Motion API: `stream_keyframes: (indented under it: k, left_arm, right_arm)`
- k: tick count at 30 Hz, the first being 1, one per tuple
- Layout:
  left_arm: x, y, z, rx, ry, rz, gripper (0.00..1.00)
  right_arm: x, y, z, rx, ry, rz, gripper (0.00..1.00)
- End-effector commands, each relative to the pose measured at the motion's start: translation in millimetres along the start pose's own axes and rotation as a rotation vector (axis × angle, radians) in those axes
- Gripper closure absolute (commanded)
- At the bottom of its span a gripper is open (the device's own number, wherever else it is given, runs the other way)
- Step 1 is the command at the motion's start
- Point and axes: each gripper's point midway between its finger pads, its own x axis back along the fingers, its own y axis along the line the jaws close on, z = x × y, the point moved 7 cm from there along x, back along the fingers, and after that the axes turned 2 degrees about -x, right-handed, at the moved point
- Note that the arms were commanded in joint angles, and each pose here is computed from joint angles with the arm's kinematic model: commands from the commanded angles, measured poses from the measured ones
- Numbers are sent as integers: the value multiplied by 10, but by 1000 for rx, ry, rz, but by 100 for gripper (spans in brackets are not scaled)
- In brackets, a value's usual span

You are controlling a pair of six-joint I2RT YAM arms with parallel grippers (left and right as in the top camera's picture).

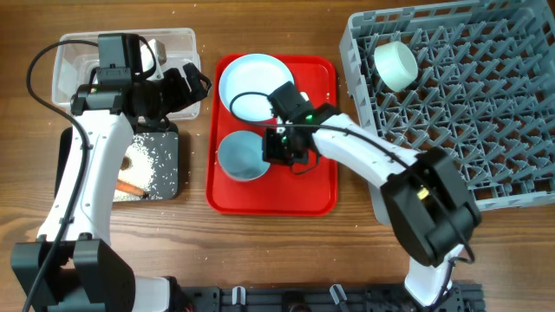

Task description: Sort waste into correct bins and load items into the dishwasher rack

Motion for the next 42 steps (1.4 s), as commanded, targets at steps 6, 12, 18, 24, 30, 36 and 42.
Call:
stream_keyframes:
  k: [6,12,18,24,30,36,42]
  left_arm:
    - [73,-22,-17,5,-17,13,0]
    - [72,-24,-17,5,-17,13,0]
    - [73,-22,-18,5,-18,13,0]
    - [73,-22,-18,5,-18,13,0]
    - [73,-22,-17,5,-17,13,0]
    - [66,-21,-21,4,-20,10,0]
    - [65,-21,-21,4,-20,10,0]
  right_arm:
    - [2606,-985,-272,-9,-777,689,96]
    - [3122,-1502,-85,98,-651,1513,96]
    - [2797,-1694,-510,301,-384,1628,96]
    - [2339,-1834,-845,369,-296,1649,96]
    - [2278,-1955,-916,351,-276,1656,96]
    - [2016,-1656,-788,527,-191,1600,96]
    - [1727,-1361,-644,696,-132,1487,74]
